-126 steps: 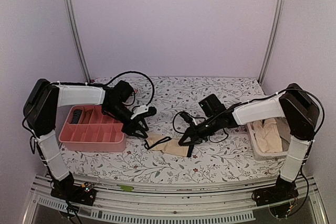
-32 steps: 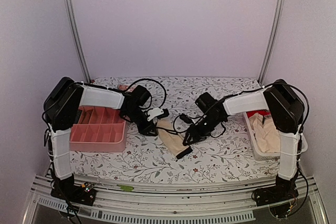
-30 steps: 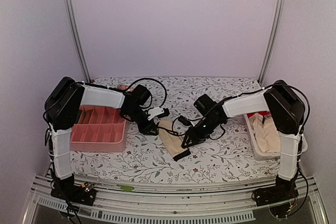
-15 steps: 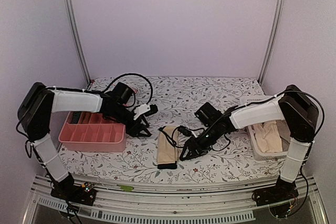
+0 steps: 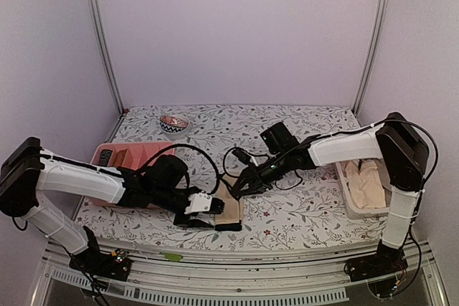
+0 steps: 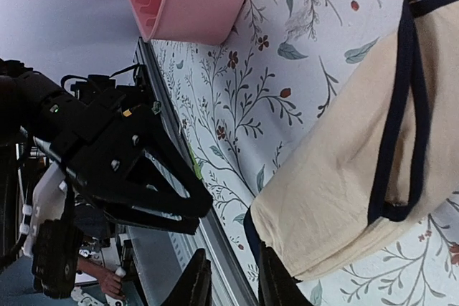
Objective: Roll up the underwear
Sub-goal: Rotate the underwear at the center of the board, then roll the underwear at the center of the board.
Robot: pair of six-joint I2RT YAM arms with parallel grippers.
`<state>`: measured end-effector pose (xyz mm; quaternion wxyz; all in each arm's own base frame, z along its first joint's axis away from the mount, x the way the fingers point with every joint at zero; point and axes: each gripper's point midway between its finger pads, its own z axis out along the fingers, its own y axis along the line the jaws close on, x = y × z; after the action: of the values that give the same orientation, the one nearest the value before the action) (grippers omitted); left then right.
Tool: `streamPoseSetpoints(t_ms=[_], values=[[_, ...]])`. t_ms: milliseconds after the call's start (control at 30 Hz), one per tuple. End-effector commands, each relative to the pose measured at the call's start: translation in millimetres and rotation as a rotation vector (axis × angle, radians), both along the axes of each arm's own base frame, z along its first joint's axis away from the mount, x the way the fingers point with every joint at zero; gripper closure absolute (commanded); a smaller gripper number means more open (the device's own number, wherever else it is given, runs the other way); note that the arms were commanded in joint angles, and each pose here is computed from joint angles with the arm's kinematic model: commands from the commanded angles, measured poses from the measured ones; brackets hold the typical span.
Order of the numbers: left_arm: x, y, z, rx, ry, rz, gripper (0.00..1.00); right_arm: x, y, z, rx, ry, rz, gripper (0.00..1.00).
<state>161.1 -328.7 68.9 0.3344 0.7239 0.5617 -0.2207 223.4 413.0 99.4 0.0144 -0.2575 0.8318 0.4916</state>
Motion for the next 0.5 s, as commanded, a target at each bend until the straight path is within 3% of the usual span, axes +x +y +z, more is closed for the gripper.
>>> streamPoseSetpoints(t_ms=[0,300,467], values=[[5,-29,-1,-0.023,-0.142,-0.02,0.44,-13,23,-10,0.039,0.053,0.078,0.8],[-1,-43,-34,0.071,-0.105,-0.038,0.51,-22,23,-61,0.002,0.131,0.102,0.97],[3,-36,-63,0.178,-0.083,-0.014,0.53,-25,13,-94,-0.084,0.142,0.095,1.0]])
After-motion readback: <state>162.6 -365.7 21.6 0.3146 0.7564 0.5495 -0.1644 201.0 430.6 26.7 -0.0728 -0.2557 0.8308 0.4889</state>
